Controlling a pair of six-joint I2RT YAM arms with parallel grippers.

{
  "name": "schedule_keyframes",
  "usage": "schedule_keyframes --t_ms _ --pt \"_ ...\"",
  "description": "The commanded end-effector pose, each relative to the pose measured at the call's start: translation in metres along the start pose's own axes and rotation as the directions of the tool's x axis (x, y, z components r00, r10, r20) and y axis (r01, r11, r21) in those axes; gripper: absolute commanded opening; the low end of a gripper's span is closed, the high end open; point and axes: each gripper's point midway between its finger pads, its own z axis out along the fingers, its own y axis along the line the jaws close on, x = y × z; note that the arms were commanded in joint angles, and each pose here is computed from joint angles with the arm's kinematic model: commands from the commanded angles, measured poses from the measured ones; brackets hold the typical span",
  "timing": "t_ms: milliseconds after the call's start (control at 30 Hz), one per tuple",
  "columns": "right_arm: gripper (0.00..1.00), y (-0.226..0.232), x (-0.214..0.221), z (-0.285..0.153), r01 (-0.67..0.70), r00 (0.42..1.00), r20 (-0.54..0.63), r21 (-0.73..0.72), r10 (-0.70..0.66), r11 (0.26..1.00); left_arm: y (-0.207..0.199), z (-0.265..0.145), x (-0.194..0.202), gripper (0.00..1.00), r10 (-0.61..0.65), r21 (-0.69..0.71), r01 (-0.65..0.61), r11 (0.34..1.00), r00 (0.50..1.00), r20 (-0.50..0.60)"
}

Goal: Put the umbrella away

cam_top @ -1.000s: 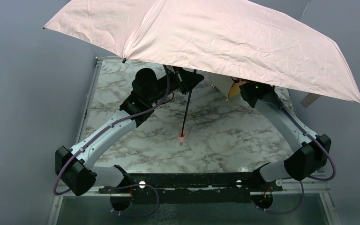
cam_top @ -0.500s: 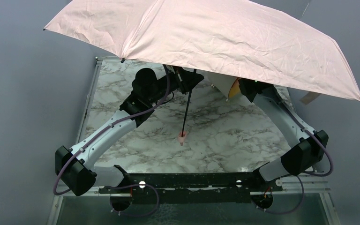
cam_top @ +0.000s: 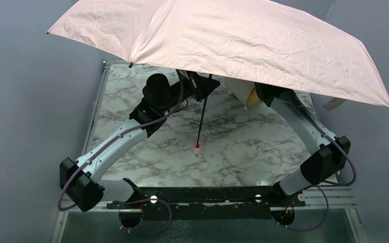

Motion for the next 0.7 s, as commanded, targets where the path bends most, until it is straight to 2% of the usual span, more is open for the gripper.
schedule_keyframes --t_ms 0,400,667 --pt "0.69 0.0160 -0.0124 0.0073 -0.007 1.000 0.027 -0.057 0.008 0.998 -0.0181 -0.0052 -0.0250 0.00 0.036 0.056 -0.040 0.998 0.996 0.078" --pt "0.67 0.0177 -0.0175 0.0114 -0.015 0.998 0.055 -0.070 0.019 0.997 -0.0183 -0.0039 -0.0245 0.00 0.034 0.061 -0.039 0.997 0.997 0.073" --pt "0.62 0.0166 -0.0181 0.0158 -0.021 0.998 0.060 -0.074 0.026 0.997 -0.0186 -0.0035 -0.0224 0.00 0.033 0.067 -0.037 0.997 0.997 0.067"
